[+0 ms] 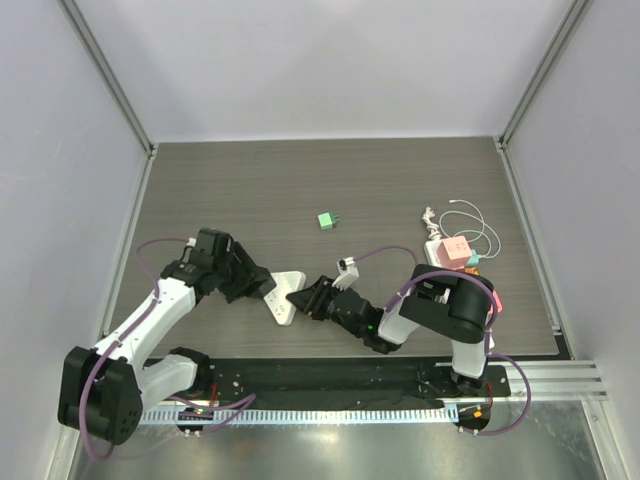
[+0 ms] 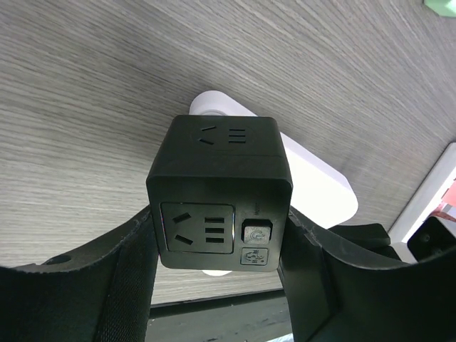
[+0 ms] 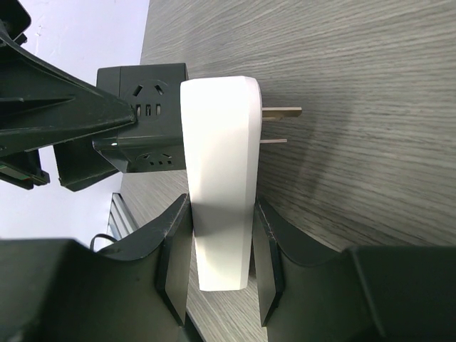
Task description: Pull the plug off the socket
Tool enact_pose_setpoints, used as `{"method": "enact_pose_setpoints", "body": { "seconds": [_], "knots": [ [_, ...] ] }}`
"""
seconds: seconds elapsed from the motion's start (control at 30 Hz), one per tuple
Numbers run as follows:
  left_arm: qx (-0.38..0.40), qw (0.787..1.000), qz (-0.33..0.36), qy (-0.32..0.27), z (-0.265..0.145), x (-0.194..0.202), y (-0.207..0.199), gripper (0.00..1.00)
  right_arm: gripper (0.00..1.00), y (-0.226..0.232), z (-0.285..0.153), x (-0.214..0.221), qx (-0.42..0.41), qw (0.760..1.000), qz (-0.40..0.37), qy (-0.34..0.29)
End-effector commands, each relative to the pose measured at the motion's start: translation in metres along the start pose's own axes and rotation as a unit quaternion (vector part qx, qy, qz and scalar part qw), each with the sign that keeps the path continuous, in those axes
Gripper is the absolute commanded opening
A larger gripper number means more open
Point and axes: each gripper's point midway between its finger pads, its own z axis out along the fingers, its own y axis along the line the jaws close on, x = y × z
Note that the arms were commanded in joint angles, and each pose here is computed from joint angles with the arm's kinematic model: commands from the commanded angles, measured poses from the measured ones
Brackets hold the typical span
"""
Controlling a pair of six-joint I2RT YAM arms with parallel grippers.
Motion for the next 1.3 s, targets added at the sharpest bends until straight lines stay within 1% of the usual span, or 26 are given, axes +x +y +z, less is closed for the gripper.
{"method": "enact_pose_setpoints", "body": {
  "seconds": [0.0,0.07,0.1,0.13,0.17,0.2,0.27,0.3,0.33,0.37,0.4,0.47,0.5,0.53,0.63,0.67,0.8,0.9,0.93,0.97,1.0,1.03,1.07,1.27],
  "knots": [
    [0.006,1.0,-0.007,-0.011,0.003,-0.006,0.004,0.41,0.07,-0.016,0.003,0.005,0.028,0.999,-0.04,0.01],
    [0.015,1.0,-0.006,-0.005,0.003,-0.004,0.002,0.33,0.12,-0.014,0.004,0.005,0.025,0.999,-0.041,0.011],
    [0.022,1.0,-0.004,-0.004,0.004,-0.004,0.001,0.3,0.16,-0.014,0.004,0.006,0.027,0.999,-0.042,0.014],
    [0.028,1.0,0.002,0.003,0.004,-0.002,-0.001,0.23,0.24,-0.012,0.006,0.006,0.025,0.999,-0.044,0.015],
    [0.032,0.999,0.006,0.007,0.004,0.0,-0.002,0.19,0.28,-0.011,0.007,0.007,0.024,0.998,-0.047,0.018],
    [0.036,0.999,0.01,0.009,0.003,0.0,-0.004,0.13,0.34,-0.008,0.009,0.008,0.024,0.998,-0.05,0.021],
    [0.04,0.999,0.021,0.016,0.003,0.002,-0.004,0.07,0.39,-0.004,0.012,0.012,0.021,0.997,-0.061,0.033],
    [0.041,0.999,0.024,0.017,0.003,0.002,-0.005,0.0,0.47,-0.005,0.013,0.013,0.025,0.997,-0.066,0.038],
    [0.039,0.999,0.026,0.019,0.003,0.002,-0.004,0.0,0.52,0.001,0.017,0.013,0.02,0.997,-0.067,0.039],
    [0.041,0.999,0.027,0.021,0.003,0.003,-0.005,0.0,0.53,0.001,0.018,0.014,0.02,0.996,-0.072,0.042],
    [0.041,0.999,0.027,0.023,0.003,0.004,-0.005,0.0,0.59,0.003,0.02,0.014,0.022,0.996,-0.072,0.043],
    [0.042,0.998,0.028,0.024,0.002,0.005,-0.004,0.0,0.61,0.003,0.021,0.015,0.022,0.996,-0.072,0.045],
    [0.043,0.998,0.027,0.023,0.002,0.006,-0.004,0.0,0.65,0.006,0.022,0.015,0.02,0.996,-0.071,0.045],
    [0.044,0.998,0.028,0.021,0.001,0.005,-0.004,0.0,0.65,0.006,0.023,0.015,0.02,0.996,-0.071,0.045],
    [0.047,0.998,0.031,0.019,-0.001,0.005,-0.004,0.0,0.63,0.006,0.024,0.015,0.02,0.997,-0.066,0.043],
    [0.045,0.998,0.032,0.02,-0.002,0.006,-0.003,0.0,0.58,0.006,0.025,0.015,0.019,0.997,-0.065,0.043],
    [0.05,0.998,0.033,0.02,-0.005,0.007,-0.004,0.0,0.5,0.006,0.027,0.016,0.019,0.997,-0.062,0.044],
    [0.054,0.998,0.031,0.025,-0.006,0.01,-0.004,0.0,0.49,0.007,0.028,0.016,0.018,0.997,-0.061,0.044],
    [0.055,0.998,0.031,0.023,-0.007,0.01,-0.003,0.0,0.47,0.007,0.029,0.015,0.018,0.997,-0.061,0.045],
    [0.054,0.998,0.03,0.022,-0.007,0.011,-0.001,0.0,0.29,0.007,0.029,0.016,0.018,0.997,-0.062,0.045],
    [0.053,0.998,0.028,0.021,-0.007,0.011,-0.001,0.0,0.18,0.006,0.029,0.016,0.018,0.997,-0.062,0.046],
    [0.054,0.998,0.027,0.02,-0.008,0.012,0.0,0.0,0.08,0.006,0.029,0.016,0.018,0.997,-0.061,0.046],
    [0.059,0.998,0.023,0.016,-0.01,0.011,-0.003,0.0,0.01,0.005,0.029,0.016,0.022,0.997,-0.063,0.047],
    [0.091,0.995,0.029,0.01,-0.029,0.005,-0.023,0.0,0.01,0.001,0.031,0.019,0.031,0.996,-0.064,0.051]
  ]
}}
